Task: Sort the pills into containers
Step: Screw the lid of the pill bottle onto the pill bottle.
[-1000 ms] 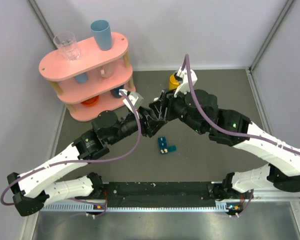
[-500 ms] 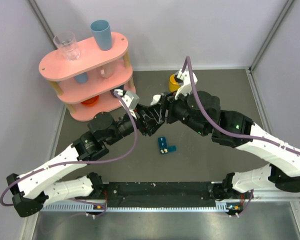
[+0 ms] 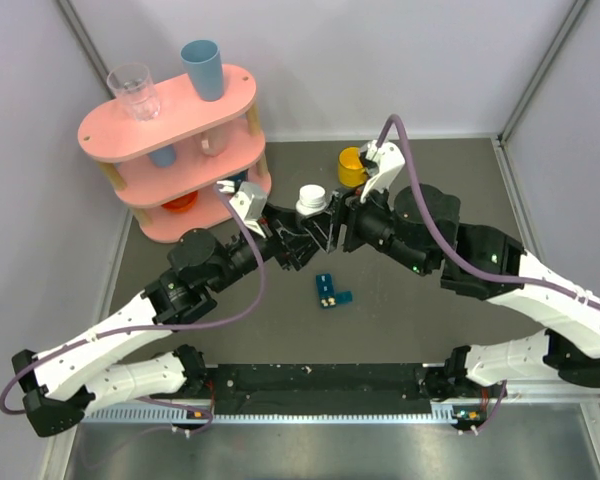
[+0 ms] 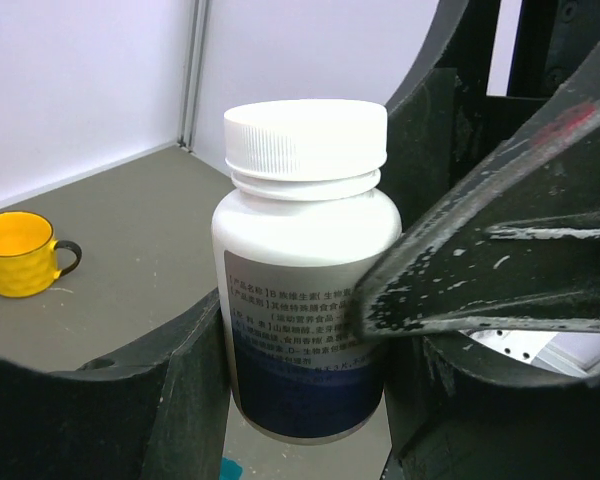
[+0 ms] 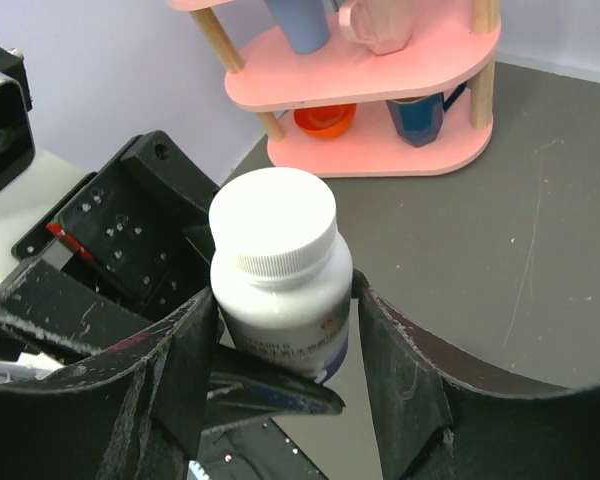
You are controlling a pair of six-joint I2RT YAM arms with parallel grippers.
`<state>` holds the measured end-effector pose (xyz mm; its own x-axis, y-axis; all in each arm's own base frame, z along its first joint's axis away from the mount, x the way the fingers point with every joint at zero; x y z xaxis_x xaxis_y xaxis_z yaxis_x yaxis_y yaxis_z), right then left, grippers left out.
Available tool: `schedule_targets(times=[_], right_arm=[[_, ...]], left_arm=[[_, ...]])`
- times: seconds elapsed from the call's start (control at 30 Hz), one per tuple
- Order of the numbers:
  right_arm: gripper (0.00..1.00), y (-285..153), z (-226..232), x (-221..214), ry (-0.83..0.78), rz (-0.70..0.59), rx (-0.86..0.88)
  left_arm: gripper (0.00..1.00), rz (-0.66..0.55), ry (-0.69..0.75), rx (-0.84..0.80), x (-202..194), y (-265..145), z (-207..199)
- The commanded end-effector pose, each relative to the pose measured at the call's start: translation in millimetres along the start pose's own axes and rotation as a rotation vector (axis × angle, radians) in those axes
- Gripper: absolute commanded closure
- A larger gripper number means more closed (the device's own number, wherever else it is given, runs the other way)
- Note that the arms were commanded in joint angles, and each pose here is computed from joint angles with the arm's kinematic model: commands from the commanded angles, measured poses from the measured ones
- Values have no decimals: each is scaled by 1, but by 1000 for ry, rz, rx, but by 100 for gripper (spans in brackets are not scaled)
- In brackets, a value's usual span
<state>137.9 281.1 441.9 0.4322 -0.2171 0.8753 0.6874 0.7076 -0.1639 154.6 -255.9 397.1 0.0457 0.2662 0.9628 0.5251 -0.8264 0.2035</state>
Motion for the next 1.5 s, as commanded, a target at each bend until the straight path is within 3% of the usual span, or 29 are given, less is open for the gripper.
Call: schedule_targets(times=[0.0, 0.43, 0.67, 1.03, 1.27, 1.47], right_arm=[[43, -21, -4, 3, -48, 11, 26], [43, -65, 2, 19, -129, -29, 226], [41, -110, 19, 26, -237, -70, 529], [41, -145, 39, 38, -278, -127, 771], [41, -138, 51, 33, -297, -107, 835], [48, -134, 59, 34, -303, -105, 878]], left_arm=[[100, -198, -9, 12, 46, -8, -2], [100, -195, 9, -37, 45, -20, -8], [100, -186, 51, -327, 57, -42, -46], [100, -162, 27, -873, 50, -70, -102], [100, -156, -20, -1024, 46, -70, -114], [100, -131, -45, -1013, 37, -62, -113]])
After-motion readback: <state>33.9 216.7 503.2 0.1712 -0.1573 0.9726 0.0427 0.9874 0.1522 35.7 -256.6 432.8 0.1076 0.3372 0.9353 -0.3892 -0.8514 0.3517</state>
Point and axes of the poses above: each gripper's point midway between its finger pads, its own y axis out along the fingers, its own z axis along the line the jaws close on, x = y × z, the point moved 5 cm from there along -y, back along the fingers, and after that the axes turned 7 degrees about y, right-handed, at the moved point
